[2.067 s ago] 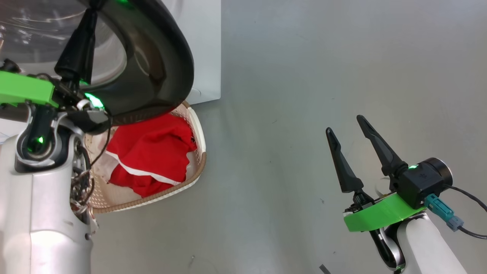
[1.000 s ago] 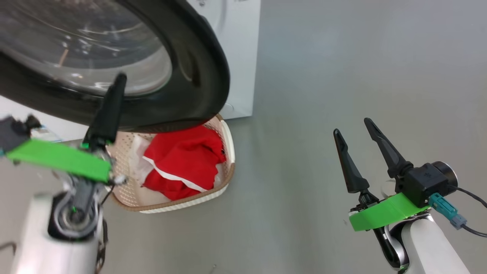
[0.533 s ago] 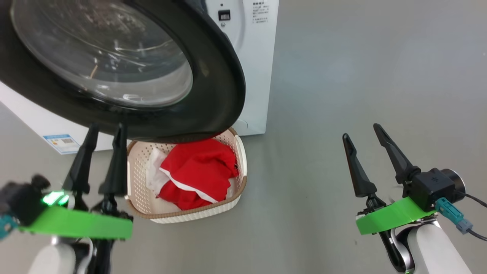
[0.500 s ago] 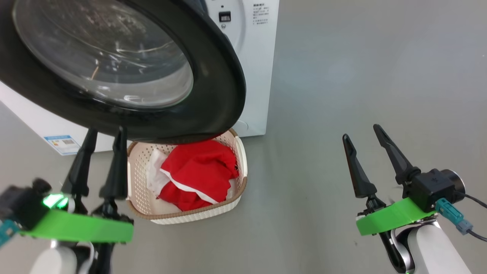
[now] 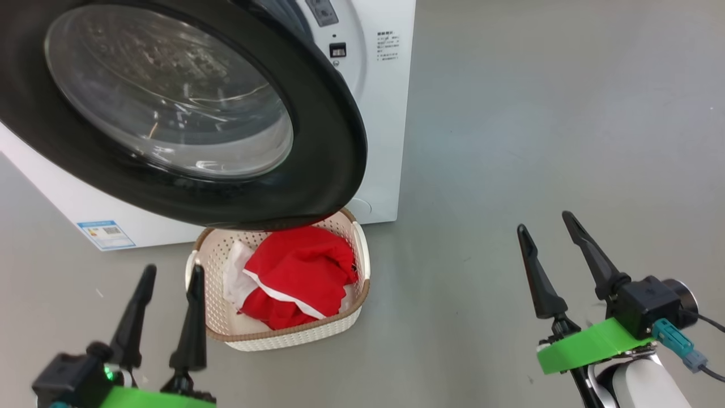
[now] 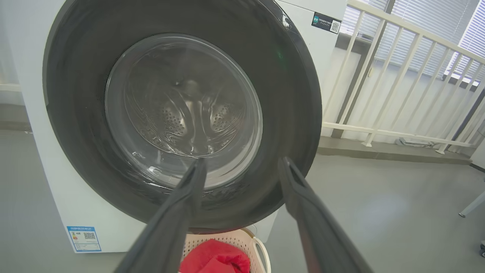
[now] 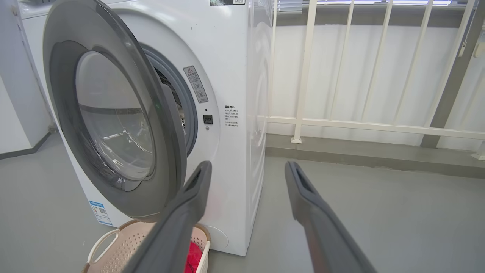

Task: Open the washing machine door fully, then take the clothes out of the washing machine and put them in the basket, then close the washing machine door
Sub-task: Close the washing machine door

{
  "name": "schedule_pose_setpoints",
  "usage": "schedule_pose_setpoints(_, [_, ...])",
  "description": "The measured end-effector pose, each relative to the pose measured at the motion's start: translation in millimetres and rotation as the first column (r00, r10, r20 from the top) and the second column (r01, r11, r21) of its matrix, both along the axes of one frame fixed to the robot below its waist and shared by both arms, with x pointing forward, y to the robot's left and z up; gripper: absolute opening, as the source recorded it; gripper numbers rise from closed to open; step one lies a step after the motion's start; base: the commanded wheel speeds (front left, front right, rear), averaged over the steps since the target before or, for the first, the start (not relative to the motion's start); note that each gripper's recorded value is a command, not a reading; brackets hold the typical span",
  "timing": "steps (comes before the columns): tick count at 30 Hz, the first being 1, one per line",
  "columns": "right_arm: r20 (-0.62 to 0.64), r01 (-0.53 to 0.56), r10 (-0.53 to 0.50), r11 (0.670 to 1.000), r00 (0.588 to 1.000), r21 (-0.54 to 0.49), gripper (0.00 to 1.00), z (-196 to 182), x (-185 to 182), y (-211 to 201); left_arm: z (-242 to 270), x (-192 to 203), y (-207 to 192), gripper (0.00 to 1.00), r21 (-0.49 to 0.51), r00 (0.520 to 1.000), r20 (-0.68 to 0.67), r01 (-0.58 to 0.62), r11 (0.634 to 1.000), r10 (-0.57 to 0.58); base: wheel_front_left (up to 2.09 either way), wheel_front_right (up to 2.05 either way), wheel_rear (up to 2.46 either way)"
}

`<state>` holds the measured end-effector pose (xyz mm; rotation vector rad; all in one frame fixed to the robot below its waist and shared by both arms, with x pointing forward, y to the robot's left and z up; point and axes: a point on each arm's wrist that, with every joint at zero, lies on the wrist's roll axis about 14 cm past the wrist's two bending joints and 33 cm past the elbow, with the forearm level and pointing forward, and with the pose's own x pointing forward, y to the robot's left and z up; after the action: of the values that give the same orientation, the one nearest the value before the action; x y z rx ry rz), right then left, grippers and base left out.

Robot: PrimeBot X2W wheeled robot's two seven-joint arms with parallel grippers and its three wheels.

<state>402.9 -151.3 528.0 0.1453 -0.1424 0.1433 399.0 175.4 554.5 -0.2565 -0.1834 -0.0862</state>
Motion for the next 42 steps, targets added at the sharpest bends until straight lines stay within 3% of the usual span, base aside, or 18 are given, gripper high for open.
schedule_pose_setpoints(10, [0.007, -0.005, 0.004, 1.000, 1.000, 0.013, 1.00, 3, -10, 2, -13, -22, 14, 1.00, 0.022, 0.997, -0.039, -0.062, 0.998, 0.063, 0.00, 0.00, 0.00])
schedule_pose_setpoints(26, [-0.028, -0.044, 0.045, 0.999, 0.999, 0.020, 1.00, -8, -13, 16, -10, -31, 7, 1.00, 0.059, 0.998, -0.023, -0.051, 0.997, 0.052, 0.00, 0.00, 0.00])
schedule_pose_setpoints(28, [-0.041, -0.056, 0.057, 0.998, 0.998, 0.020, 0.76, -13, -11, 20, -8, -32, 4, 1.00, 0.056, 0.999, -0.020, -0.049, 0.997, 0.050, 0.00, 0.00, 0.00])
schedule_pose_setpoints(29, [-0.050, -0.063, 0.064, 0.998, 0.997, 0.020, 0.41, -16, -10, 22, -7, -33, 3, 1.00, 0.056, 0.999, -0.017, -0.047, 0.997, 0.048, 0.00, 0.00, 0.00])
schedule_pose_setpoints(30, [-0.060, -0.071, 0.072, 0.997, 0.996, 0.019, 0.16, -19, -9, 25, -7, -33, 2, 1.00, 0.058, 0.999, -0.018, -0.044, 0.997, 0.045, 0.00, 0.00, 0.00])
schedule_pose_setpoints(31, [-0.069, -0.079, 0.080, 0.997, 0.994, 0.019, 0.00, -22, -8, 28, -6, -34, 2, 1.00, 0.061, 0.999, -0.016, -0.043, 0.997, 0.045, 0.00, 0.00, 0.00])
schedule_pose_setpoints(42, [-0.062, -0.221, 0.218, 0.975, 0.974, -0.031, 0.00, -21, 40, 79, 1, -28, -3, 1.00, 0.047, 0.999, -0.005, -0.041, 0.998, 0.042, 0.00, 0.00, 0.00])
